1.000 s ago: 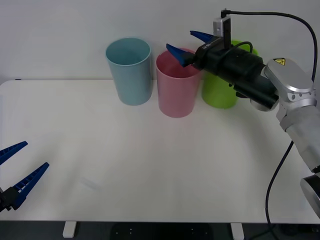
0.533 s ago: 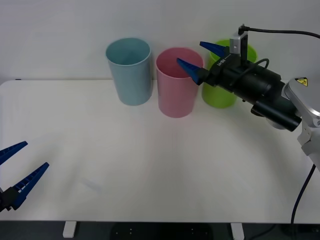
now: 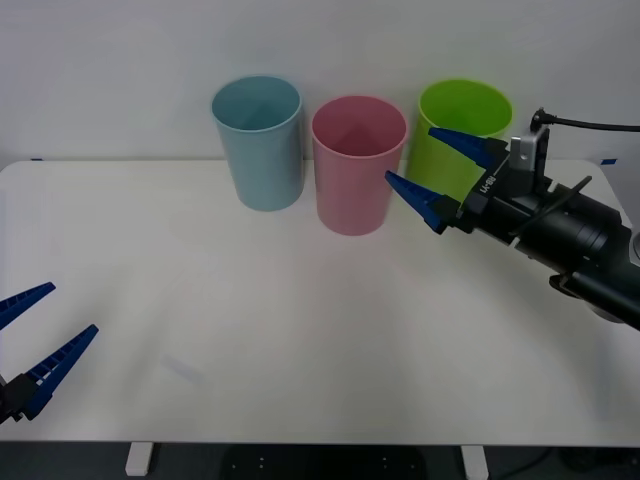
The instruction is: Grasp the object on the table and drop it into the matching bin: aluminum can to the light blue bin, PET bottle to the pink bin.
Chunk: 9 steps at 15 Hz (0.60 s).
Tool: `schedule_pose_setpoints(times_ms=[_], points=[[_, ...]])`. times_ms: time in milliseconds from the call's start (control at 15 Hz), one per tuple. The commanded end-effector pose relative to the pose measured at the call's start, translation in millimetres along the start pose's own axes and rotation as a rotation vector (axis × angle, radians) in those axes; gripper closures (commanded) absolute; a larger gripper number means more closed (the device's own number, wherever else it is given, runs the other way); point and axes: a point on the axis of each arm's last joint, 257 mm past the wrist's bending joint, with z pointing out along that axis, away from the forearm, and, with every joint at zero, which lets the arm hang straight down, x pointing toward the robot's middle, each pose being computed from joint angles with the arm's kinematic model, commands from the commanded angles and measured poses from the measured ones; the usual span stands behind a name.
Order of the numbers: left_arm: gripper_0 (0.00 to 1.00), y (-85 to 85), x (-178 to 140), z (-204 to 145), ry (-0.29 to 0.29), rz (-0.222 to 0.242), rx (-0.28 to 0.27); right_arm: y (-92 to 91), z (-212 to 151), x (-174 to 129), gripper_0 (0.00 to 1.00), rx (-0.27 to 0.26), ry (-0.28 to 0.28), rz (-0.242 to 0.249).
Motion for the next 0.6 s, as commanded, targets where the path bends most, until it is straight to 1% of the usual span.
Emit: schedule_pose_setpoints(times_ms=[67,200,267,600], points=[[0.0,0.0,0,0,0.0,0.0,0.0,5.9,-26,10,0.0,-0.026,0.014,-0.01],[0.0,0.0,0,0,0.0,0.0,0.0,8.1,-45,20,0.0,-0.031,0.027,-0.02],[0.0,0.0,0,0,0.0,0.0,0.0,7.6,-57,27,0.0,-0.024,0.04,-0.029],[0.0,0.0,0,0,0.0,0.0,0.0,0.9,-107,54,0.0,0.031,0.093,-0.097]])
